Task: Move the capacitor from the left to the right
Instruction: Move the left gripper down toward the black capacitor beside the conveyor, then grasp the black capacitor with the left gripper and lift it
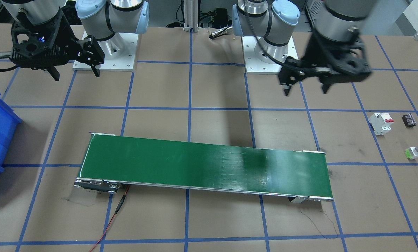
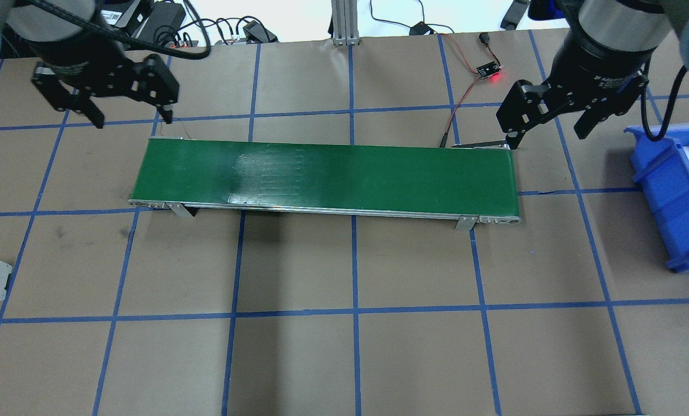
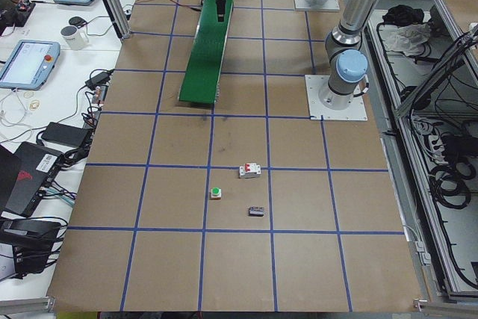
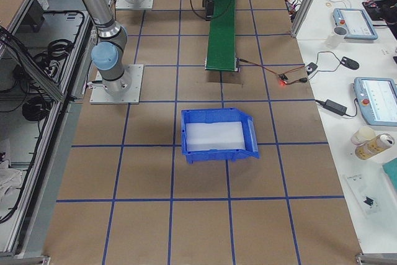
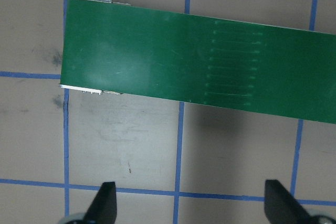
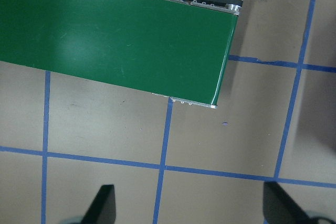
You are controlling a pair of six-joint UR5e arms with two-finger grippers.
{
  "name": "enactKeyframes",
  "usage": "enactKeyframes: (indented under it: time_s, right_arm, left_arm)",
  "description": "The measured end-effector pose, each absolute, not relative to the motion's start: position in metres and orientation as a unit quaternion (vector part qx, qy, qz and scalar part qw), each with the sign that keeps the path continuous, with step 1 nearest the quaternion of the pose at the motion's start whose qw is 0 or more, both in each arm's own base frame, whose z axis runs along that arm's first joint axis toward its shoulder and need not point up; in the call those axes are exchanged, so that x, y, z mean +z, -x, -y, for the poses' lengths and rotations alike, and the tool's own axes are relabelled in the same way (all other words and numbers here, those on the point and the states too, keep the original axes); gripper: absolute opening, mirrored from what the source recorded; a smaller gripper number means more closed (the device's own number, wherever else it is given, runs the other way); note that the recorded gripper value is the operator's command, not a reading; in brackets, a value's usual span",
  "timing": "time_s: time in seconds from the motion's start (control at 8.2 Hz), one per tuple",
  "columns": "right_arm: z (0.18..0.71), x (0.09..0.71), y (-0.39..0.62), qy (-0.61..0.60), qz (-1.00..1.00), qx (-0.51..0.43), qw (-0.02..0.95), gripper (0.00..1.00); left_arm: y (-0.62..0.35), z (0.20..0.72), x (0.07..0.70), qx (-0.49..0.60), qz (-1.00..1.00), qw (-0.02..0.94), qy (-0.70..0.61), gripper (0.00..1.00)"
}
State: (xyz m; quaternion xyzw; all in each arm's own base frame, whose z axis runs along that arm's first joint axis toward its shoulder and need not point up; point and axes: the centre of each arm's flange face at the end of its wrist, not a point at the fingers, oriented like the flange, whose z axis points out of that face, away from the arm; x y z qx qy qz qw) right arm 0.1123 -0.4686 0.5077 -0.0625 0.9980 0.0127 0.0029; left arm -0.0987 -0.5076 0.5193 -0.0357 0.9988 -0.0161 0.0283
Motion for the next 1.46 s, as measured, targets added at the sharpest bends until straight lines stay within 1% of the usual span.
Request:
enactKeyframes:
  time_s: [0.24, 0.49, 0.73, 0.98, 1.22, 1.46]
  right_arm:
    - [0.468, 0.506, -0.113, 0.062, -0.998, 0.014, 0.003, 1.0]
    - [0.468, 0.504, -0.113, 0.063, -0.998, 0.016, 0.004, 1.0]
    - [0.468, 0.504, -0.113, 0.062, -0.998, 0.016, 0.005, 1.0]
    - [0.468, 0.504, -0.113, 0.062, -0.998, 0.016, 0.005, 1.0]
    - [0.468, 0.503, -0.113, 0.062, -0.998, 0.017, 0.005, 1.0]
    - [0.468, 0.503, -0.113, 0.062, -0.998, 0.017, 0.005, 1.0]
  left_arm:
    - [-0.031, 0.515, 0.521, -0.009, -0.998, 0.037, 0.057, 1.0]
    - [-0.155, 0.499, 0.514, 0.005, -0.997, 0.042, 0.065, 1.0]
    - [-0.269, 0.472, 0.493, 0.006, -0.996, 0.044, 0.074, 1.0]
    - [-0.357, 0.453, 0.451, 0.017, -0.997, 0.036, 0.061, 1.0]
    - [-0.438, 0.438, 0.391, 0.02, -0.998, 0.035, 0.045, 1.0]
    - [-0.485, 0.436, 0.323, 0.031, -0.999, 0.022, 0.02, 1.0]
